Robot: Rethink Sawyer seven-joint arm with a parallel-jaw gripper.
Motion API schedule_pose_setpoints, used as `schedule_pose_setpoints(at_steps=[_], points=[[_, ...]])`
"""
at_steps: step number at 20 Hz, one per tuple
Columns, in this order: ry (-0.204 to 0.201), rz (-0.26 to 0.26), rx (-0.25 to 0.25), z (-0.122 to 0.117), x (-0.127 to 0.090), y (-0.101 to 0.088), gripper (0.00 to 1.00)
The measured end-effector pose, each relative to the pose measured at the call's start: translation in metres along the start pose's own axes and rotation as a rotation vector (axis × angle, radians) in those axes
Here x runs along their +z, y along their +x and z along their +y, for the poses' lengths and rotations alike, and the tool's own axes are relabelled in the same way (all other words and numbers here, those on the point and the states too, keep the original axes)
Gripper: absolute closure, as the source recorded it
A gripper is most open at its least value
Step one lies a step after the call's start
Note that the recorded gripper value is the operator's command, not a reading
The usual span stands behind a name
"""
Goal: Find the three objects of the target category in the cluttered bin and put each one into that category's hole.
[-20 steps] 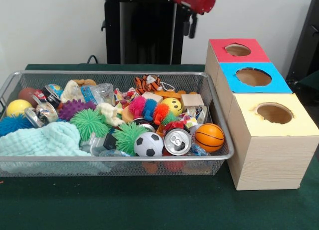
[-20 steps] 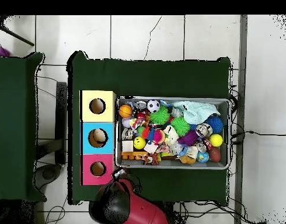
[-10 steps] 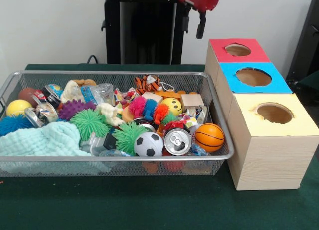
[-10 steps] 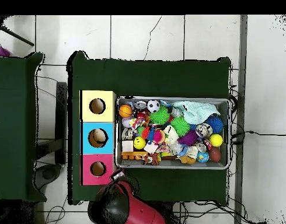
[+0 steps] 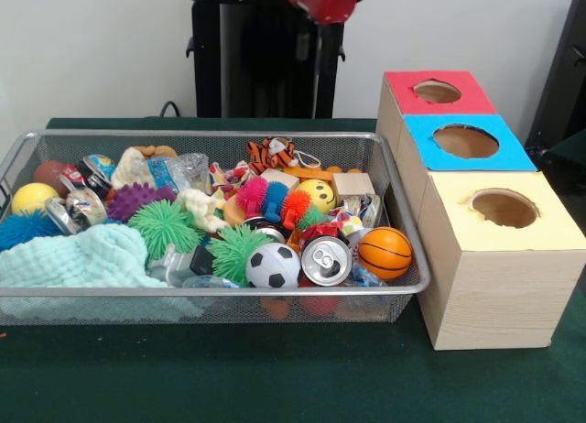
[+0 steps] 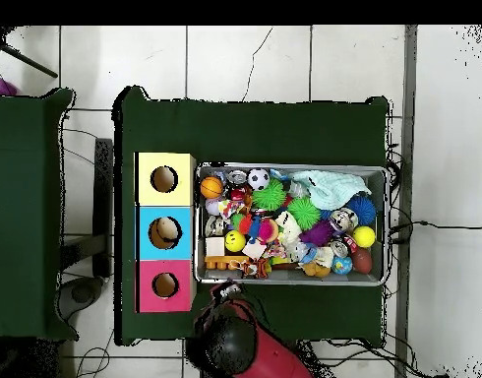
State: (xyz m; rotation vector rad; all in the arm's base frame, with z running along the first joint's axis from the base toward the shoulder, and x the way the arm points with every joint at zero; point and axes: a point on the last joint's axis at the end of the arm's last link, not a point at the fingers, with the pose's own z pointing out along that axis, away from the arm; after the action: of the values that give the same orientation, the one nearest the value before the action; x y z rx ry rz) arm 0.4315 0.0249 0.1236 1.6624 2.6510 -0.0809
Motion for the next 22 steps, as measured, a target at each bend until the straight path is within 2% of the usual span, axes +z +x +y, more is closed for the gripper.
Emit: schedule_pose_setpoints(at_steps=[5, 9, 14, 22], points=[[0.013, 0.016, 0.098, -0.019, 0.008, -0.038, 0.00], [0.024, 0.033, 0.148, -0.034, 0.023, -0.060, 0.00], [0.033, 0.045, 0.134, -0.040, 0.041, -0.063, 0.00], [0.032, 0.065, 0.077, -0.036, 0.062, -0.049, 0.00]])
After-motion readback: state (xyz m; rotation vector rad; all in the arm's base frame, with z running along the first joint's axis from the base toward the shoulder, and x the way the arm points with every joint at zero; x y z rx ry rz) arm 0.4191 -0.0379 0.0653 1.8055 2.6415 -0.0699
